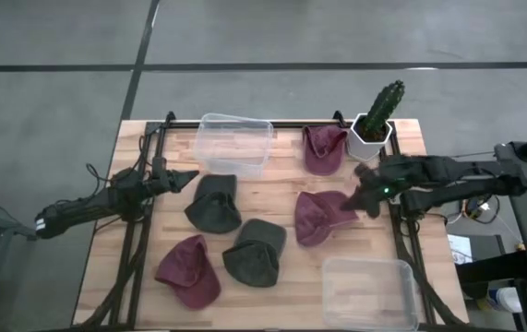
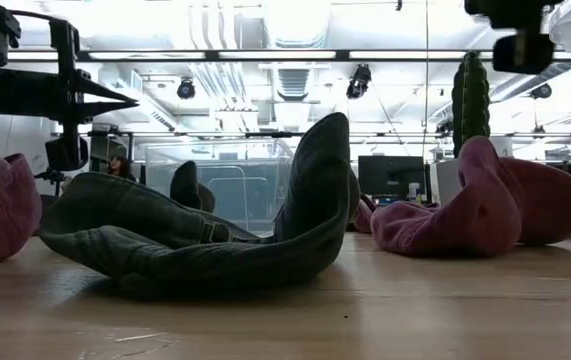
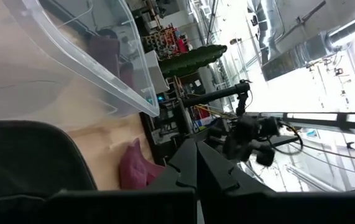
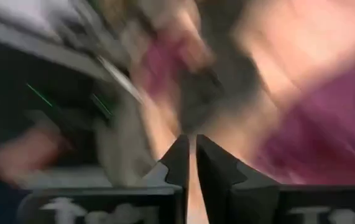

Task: Pick and place caps into container
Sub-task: Put the middle red cap into the top transparent container

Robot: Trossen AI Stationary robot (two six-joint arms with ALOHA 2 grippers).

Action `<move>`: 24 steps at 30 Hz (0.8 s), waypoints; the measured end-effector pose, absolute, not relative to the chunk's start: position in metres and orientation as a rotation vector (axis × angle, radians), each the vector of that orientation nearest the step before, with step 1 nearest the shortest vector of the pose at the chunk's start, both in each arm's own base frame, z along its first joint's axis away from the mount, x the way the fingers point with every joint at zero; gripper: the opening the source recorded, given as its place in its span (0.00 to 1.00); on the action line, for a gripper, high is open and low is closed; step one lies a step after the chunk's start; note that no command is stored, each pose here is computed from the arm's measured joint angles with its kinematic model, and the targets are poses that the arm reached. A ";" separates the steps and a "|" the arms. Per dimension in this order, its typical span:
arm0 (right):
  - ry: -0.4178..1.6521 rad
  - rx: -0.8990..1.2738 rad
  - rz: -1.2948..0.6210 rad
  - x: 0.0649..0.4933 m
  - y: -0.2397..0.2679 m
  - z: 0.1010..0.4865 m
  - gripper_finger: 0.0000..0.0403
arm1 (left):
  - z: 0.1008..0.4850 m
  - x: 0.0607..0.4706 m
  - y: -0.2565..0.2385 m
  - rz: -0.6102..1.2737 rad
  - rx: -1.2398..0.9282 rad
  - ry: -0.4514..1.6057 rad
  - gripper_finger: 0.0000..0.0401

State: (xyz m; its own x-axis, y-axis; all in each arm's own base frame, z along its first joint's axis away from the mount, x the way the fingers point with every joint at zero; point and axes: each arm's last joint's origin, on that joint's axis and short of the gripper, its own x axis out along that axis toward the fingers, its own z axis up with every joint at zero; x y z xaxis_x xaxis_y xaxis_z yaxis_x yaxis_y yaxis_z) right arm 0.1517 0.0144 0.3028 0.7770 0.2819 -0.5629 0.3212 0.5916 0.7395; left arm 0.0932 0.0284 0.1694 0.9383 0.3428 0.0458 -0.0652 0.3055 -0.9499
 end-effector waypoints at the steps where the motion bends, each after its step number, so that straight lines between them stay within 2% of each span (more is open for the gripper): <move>1: 0.830 0.920 -0.034 0.155 0.015 0.303 0.11 | 0.169 0.093 0.028 0.272 -1.245 -0.261 0.00; 4: 1.069 0.762 -0.003 0.171 0.018 0.305 0.20 | 0.169 0.093 0.028 0.270 -1.266 -0.264 0.00; 11: 1.369 0.383 0.023 0.214 0.019 0.302 0.39 | 0.169 0.093 0.028 0.266 -1.275 -0.263 0.00; 18: 1.506 0.244 0.150 0.236 0.028 0.277 0.47 | 0.169 0.093 0.028 0.265 -1.291 -0.266 0.00; 24: 1.562 0.222 0.164 0.232 0.033 0.253 0.48 | 0.169 0.093 0.028 0.269 -1.291 -0.269 0.00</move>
State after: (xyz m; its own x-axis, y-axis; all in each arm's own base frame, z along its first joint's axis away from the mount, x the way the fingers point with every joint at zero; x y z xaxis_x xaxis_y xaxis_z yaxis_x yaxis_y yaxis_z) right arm 0.2319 0.0326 0.2530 0.0040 0.2432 -0.9700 0.0361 0.9693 0.2432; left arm 0.0932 0.0285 0.1695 0.9379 0.3439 0.0458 -0.0460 0.2543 -0.9660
